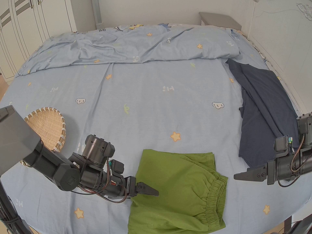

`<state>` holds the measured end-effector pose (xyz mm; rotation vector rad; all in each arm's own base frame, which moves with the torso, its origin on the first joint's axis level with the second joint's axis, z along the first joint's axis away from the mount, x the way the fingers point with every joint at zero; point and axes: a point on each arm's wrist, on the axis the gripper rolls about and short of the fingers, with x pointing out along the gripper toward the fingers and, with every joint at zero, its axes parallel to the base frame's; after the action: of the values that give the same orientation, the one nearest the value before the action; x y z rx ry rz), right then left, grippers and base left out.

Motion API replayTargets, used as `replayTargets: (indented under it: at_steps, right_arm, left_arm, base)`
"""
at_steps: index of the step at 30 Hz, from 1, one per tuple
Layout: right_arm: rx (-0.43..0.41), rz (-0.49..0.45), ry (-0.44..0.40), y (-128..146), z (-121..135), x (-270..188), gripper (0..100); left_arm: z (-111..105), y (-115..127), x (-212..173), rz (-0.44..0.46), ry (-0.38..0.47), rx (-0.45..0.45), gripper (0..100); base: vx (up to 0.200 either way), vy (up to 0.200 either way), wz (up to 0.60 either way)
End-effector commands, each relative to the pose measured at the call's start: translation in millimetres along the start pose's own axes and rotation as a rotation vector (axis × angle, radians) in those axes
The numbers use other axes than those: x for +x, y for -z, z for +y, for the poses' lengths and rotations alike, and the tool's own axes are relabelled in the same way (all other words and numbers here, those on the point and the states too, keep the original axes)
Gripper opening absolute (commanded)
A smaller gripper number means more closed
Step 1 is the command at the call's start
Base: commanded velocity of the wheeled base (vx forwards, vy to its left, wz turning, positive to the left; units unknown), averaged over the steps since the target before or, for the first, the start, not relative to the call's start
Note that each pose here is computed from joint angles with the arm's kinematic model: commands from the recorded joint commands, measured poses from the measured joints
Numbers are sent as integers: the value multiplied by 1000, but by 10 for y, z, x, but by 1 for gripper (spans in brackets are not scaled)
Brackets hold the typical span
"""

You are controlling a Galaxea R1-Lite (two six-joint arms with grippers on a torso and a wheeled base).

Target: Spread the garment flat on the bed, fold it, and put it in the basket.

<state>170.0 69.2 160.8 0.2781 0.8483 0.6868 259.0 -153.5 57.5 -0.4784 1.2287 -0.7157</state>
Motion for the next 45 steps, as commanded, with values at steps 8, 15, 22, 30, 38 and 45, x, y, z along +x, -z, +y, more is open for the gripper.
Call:
replayTargets:
  at_steps: [8, 15, 22, 30, 38, 45]
  right_arm:
    - [2, -2, 2, 3, -7, -3, 100]
    - [3, 4, 3, 8, -11, 9, 100]
    - [4, 7, 3, 12, -15, 13, 100]
    - [6, 6, 5, 15, -19, 8, 100]
    - [8, -1, 7, 4, -22, -1, 100]
    - [8, -3, 8, 0, -23, -3, 100]
  left_arm:
    - [-137, 148, 277, 14, 62, -80, 100]
    - [-106, 108, 371, -29, 99, -82, 100]
    - [-104, 95, 387, -41, 107, -74, 100]
    - [-109, 81, 315, -56, 107, -79, 0]
    - [-285, 27, -81, -128, 147, -57, 0]
    - [-313, -51, -316, -160, 130, -71, 0]
  base:
    - [0, 0, 0]
    - [0, 0, 0]
    - [0, 0, 0]
    - [0, 0, 0]
    - [0, 0, 0]
    - [0, 0, 0]
